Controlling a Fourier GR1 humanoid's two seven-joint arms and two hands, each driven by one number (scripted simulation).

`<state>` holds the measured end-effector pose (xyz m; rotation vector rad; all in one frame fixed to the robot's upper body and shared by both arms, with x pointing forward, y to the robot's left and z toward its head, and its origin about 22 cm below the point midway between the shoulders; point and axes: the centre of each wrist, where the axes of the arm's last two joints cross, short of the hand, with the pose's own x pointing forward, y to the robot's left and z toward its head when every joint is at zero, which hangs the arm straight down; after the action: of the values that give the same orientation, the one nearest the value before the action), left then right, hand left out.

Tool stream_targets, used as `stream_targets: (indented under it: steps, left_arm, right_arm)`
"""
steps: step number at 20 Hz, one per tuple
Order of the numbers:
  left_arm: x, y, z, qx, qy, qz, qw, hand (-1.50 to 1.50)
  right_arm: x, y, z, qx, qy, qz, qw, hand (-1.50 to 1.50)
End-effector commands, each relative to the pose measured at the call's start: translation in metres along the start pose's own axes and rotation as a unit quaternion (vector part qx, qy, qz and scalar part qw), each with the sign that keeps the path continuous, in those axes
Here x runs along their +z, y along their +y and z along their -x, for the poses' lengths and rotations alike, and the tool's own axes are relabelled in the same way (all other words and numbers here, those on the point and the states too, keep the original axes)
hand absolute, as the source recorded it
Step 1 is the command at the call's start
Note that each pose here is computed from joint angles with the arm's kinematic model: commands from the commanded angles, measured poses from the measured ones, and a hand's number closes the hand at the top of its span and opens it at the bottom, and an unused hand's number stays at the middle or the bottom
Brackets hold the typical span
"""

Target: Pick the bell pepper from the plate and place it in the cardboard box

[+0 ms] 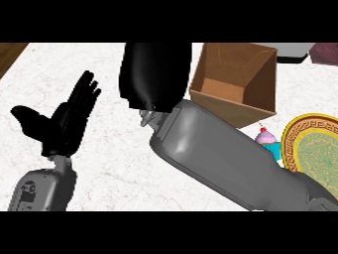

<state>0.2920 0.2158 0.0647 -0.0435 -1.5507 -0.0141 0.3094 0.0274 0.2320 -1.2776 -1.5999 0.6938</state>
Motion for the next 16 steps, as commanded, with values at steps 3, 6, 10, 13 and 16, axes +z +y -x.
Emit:
stream_targets:
  steps: [3, 6, 10, 13, 16]
  left_arm:
    - [0.0, 0.017, -0.001, 0.002, 0.001, -0.023, 0.9997, 0.0]
    - [0.004, 0.014, 0.01, 0.001, 0.001, -0.029, 0.9996, 0.0]
    - [0.013, 0.029, 0.012, -0.008, -0.004, -0.043, 0.9991, 0.0]
    - [0.012, 0.031, 0.016, 0.007, 0.005, -0.046, 0.9989, 0.0]
    - [0.022, 0.036, 0.007, 0.003, -0.007, -0.05, 0.9987, 0.0]
  right_arm:
    - [-0.02, 0.0, -0.022, -0.008, 0.116, 0.01, 0.993, 1.5]
    - [-0.029, 0.006, -0.023, -0.015, 0.131, 0.006, 0.991, 1.5]
    - [-0.046, 0.021, -0.015, 0.019, 0.134, 0.039, 0.99, 1.5]
    - [-0.056, 0.036, -0.007, 0.058, 0.144, 0.035, 0.987, 1.5]
    - [-0.063, 0.049, 0.003, 0.08, 0.147, 0.015, 0.986, 1.5]
